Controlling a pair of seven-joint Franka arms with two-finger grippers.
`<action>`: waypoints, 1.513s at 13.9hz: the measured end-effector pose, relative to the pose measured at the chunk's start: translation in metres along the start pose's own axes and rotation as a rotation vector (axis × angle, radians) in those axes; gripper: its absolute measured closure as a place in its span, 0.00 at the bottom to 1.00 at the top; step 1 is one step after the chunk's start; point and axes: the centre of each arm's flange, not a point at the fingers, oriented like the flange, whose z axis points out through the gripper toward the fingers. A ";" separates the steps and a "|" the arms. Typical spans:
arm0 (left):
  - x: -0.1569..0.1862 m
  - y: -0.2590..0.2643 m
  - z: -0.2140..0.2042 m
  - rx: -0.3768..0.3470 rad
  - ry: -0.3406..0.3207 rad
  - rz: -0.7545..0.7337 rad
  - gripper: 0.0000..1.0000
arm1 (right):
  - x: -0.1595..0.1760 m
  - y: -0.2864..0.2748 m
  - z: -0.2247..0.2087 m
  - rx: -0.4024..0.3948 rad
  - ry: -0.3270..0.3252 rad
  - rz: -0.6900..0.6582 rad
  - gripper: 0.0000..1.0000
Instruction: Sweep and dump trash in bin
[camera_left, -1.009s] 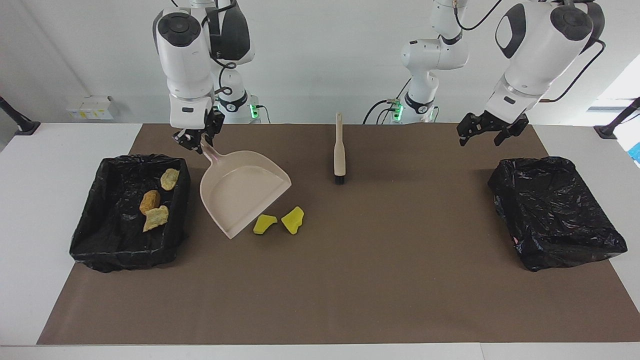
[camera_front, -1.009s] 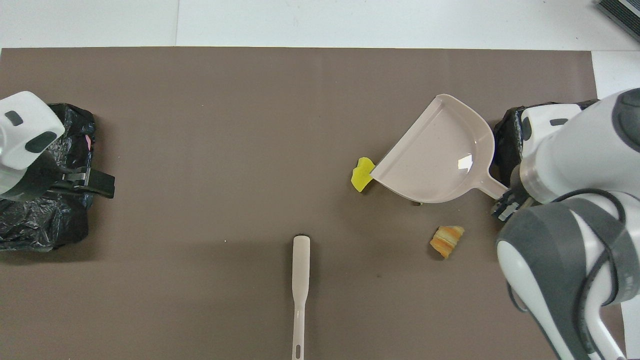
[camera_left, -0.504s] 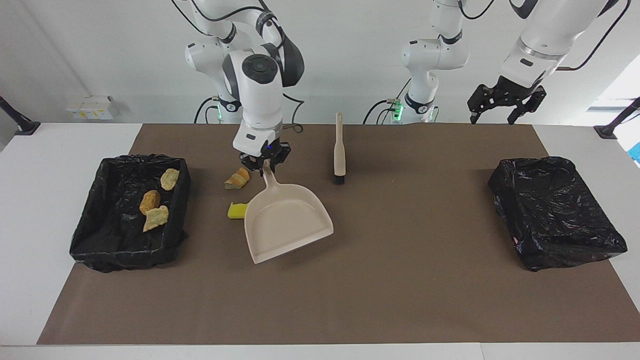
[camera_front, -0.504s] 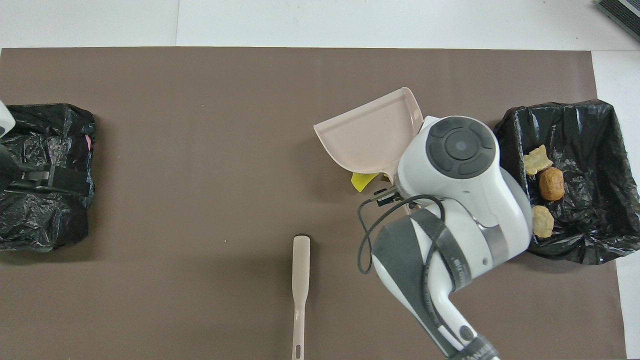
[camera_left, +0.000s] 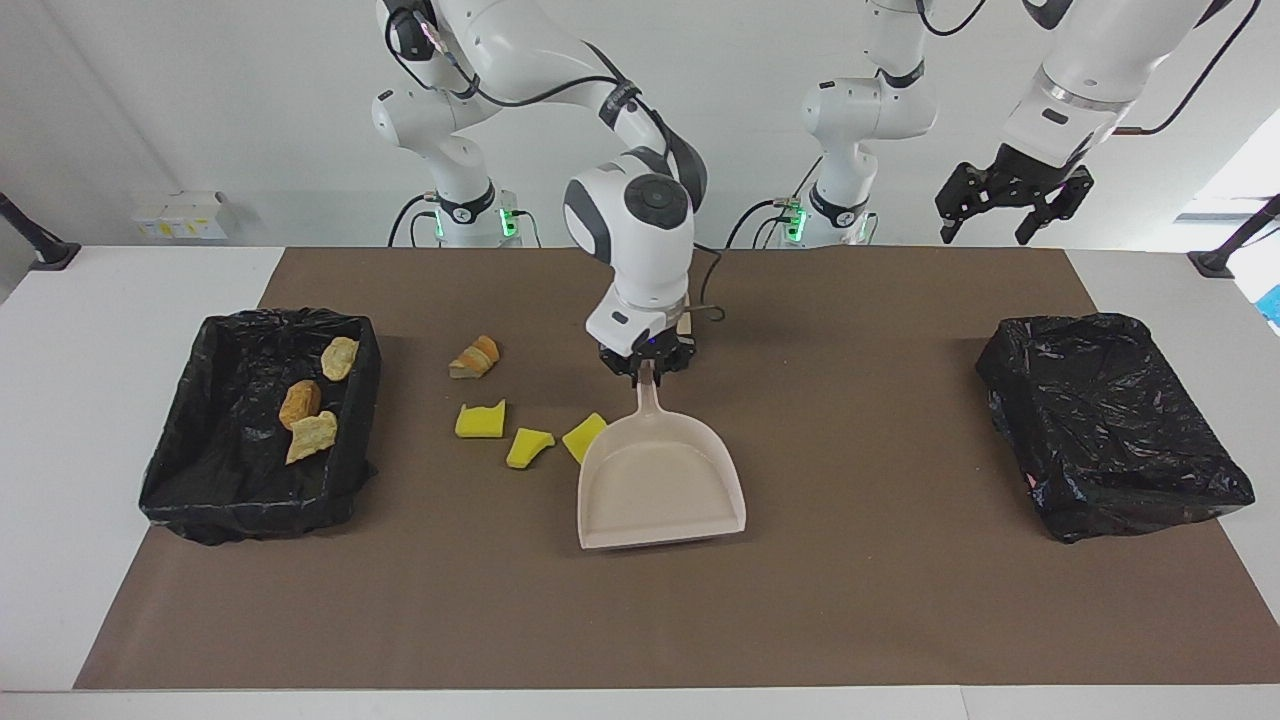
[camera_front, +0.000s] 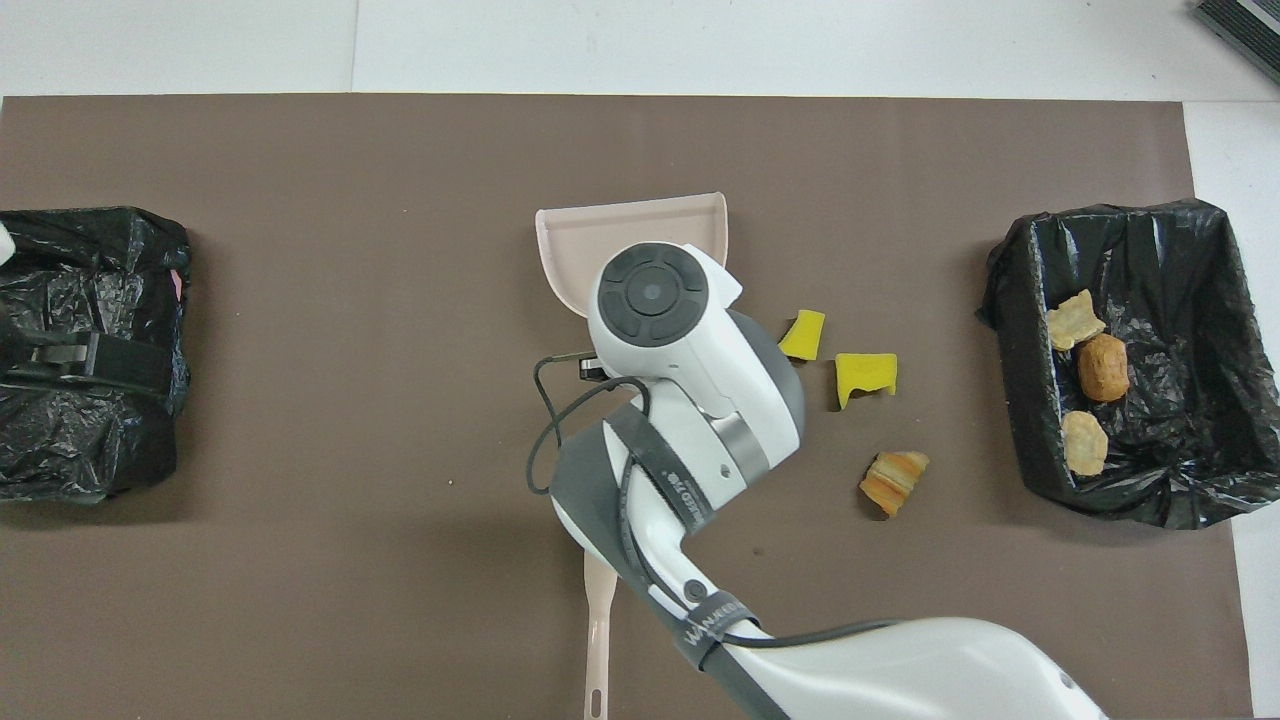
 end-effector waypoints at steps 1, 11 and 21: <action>0.000 -0.004 0.000 0.000 0.000 -0.007 0.00 | 0.007 -0.014 0.014 0.000 0.003 0.019 0.69; 0.009 0.003 -0.006 -0.003 0.081 0.004 0.00 | 0.029 -0.008 -0.049 0.071 0.098 0.090 0.00; 0.110 0.057 0.072 -0.148 0.303 -0.104 0.00 | -0.101 0.012 -0.068 0.051 -0.011 0.058 0.00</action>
